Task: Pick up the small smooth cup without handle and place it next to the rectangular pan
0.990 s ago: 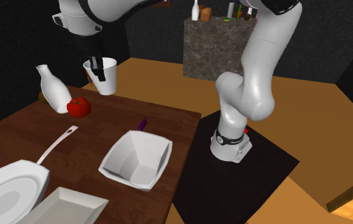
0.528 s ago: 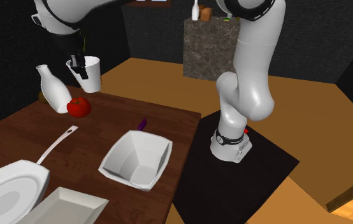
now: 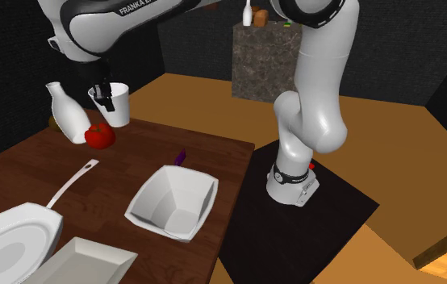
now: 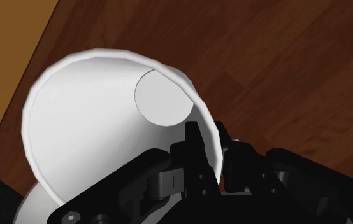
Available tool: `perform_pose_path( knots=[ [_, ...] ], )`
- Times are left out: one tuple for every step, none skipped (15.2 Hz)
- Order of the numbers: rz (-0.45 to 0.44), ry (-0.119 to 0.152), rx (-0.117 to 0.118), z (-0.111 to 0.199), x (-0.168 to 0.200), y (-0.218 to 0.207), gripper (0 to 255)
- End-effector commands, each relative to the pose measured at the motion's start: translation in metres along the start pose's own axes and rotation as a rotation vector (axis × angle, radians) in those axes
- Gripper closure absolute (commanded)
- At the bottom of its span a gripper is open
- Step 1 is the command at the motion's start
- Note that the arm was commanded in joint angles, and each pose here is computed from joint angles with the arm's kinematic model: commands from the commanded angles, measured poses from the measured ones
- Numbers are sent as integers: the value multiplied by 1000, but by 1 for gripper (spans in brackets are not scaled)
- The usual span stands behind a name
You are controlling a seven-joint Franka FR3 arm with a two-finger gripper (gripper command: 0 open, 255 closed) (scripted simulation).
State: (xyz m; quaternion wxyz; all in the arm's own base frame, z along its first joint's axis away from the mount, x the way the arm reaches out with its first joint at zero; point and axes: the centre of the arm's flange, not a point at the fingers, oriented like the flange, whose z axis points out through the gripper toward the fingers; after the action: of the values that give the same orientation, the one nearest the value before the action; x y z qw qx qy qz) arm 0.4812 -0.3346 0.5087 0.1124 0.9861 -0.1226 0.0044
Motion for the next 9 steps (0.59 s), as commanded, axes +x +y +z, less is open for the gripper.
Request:
perform_pose_path(
  knots=[
    [0, 1, 0, 10, -1, -1, 255],
    [0, 1, 0, 15, -1, -2, 255],
    [0, 1, 0, 20, -1, -4, 255],
    [0, 1, 0, 26, -1, -5, 255],
    [0, 1, 0, 31, -1, -6, 255],
    [0, 1, 0, 36, -2, -7, 255],
    [0, 1, 0, 41, -2, -8, 255],
    [0, 1, 0, 46, -2, -9, 255],
    [0, 1, 0, 51, -2, -11, 255]
  ],
)
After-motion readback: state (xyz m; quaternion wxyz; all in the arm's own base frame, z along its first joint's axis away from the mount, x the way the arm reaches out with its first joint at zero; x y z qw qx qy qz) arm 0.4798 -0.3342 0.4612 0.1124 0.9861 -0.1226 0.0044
